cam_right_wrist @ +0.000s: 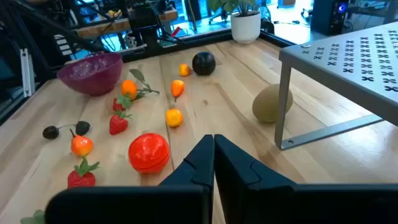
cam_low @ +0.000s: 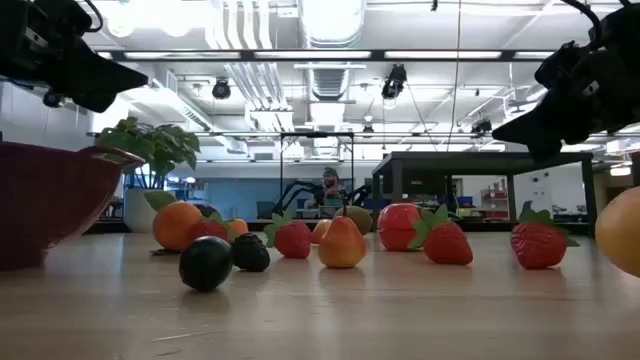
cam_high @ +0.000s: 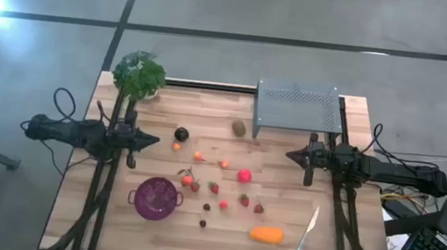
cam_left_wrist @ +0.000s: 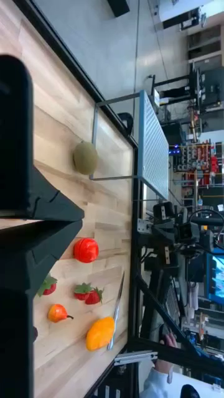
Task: Pick & Place Fruit
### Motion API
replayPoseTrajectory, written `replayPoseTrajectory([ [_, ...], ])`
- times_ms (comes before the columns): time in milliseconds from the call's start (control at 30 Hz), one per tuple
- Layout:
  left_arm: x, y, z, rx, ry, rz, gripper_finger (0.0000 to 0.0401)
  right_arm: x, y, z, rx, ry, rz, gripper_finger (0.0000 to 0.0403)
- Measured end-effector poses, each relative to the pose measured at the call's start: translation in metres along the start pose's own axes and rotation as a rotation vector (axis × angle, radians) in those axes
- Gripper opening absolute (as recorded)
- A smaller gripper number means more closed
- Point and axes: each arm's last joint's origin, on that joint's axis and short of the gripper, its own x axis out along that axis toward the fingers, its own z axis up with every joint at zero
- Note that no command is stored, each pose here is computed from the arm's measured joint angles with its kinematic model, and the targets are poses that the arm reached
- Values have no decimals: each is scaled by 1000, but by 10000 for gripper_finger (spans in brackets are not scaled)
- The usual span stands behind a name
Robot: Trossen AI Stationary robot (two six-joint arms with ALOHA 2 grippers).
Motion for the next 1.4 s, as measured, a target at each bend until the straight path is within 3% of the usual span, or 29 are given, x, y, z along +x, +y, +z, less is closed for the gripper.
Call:
replayPoseTrajectory([
  [1200, 0, 0, 0, 0, -1, 0, 7, 0, 0, 1, -3, -8, -3, 8],
  [1400, 0, 0, 0, 0, 0, 0, 7, 0, 1, 8, 0, -85, 13, 9],
])
